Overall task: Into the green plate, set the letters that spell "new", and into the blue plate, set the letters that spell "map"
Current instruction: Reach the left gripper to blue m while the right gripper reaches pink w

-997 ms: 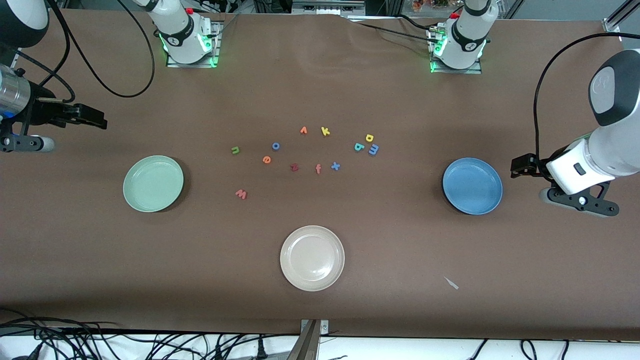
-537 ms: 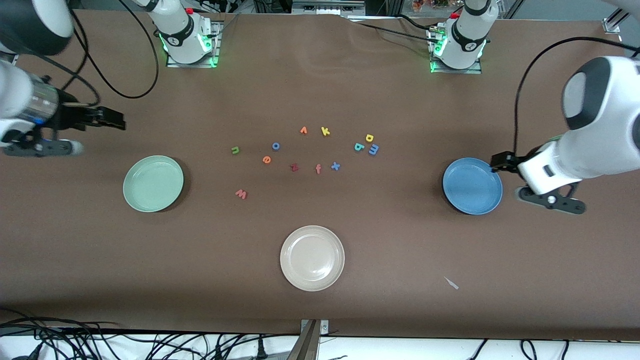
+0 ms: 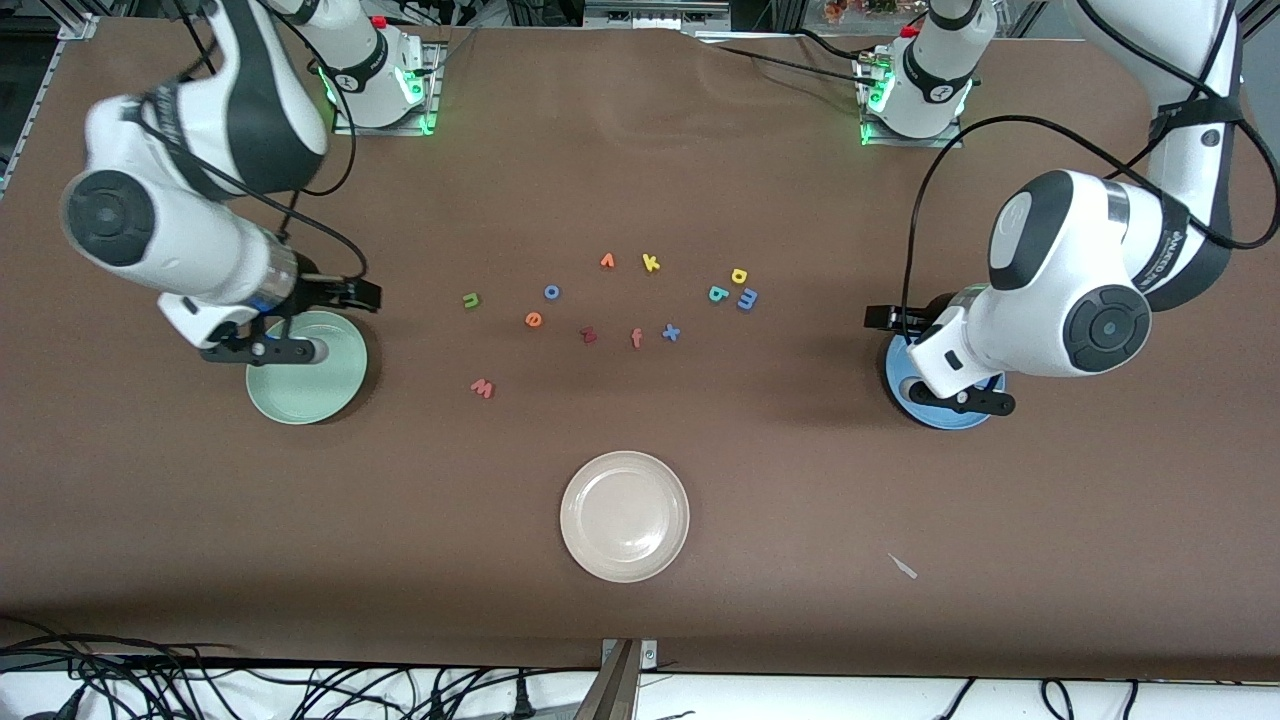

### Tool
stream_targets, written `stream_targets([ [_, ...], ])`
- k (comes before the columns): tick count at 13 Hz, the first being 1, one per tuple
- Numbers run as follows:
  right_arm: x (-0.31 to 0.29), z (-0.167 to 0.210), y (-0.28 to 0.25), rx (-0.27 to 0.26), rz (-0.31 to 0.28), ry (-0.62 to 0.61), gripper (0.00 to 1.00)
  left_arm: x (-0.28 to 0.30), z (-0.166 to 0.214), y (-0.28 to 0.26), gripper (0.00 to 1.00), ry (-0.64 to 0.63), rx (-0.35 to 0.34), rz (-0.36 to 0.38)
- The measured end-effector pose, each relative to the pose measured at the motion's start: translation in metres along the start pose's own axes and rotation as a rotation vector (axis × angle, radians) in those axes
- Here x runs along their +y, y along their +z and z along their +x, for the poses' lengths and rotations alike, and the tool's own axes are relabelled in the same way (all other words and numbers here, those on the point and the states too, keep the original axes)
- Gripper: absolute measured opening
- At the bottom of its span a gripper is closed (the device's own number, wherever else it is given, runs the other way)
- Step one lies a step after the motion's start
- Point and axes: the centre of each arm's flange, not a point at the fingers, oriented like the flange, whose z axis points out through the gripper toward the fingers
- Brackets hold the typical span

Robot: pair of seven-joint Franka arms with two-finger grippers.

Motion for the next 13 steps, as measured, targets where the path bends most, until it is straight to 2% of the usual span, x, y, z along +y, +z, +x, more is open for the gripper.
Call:
stream_targets([
  [1, -0.014, -0.002, 0.02, 0.028, 0.01, 0.035, 1.0, 0.006, 0.0, 0.011, 0.99, -0.029, -0.021, -0.004],
  [4, -0.045, -0.003, 0.069, 0.067, 0.025, 0.123, 1.0, 0.038, 0.005, 0.053, 0.97, -0.104, -0.073, 0.027],
  [7, -0.071, 0.006, 0.113, 0.093, 0.044, 0.234, 1.0, 0.072, 0.011, 0.099, 0.97, -0.168, -0.023, 0.035],
  [10, -0.075, 0.018, 0.151, 0.115, 0.062, 0.284, 1.0, 0.1, 0.011, 0.139, 0.97, -0.258, 0.046, -0.016],
  [13, -0.081, 0.026, 0.183, 0.139, 0.081, 0.323, 1.0, 0.111, 0.006, 0.169, 0.97, -0.395, 0.083, -0.024],
])
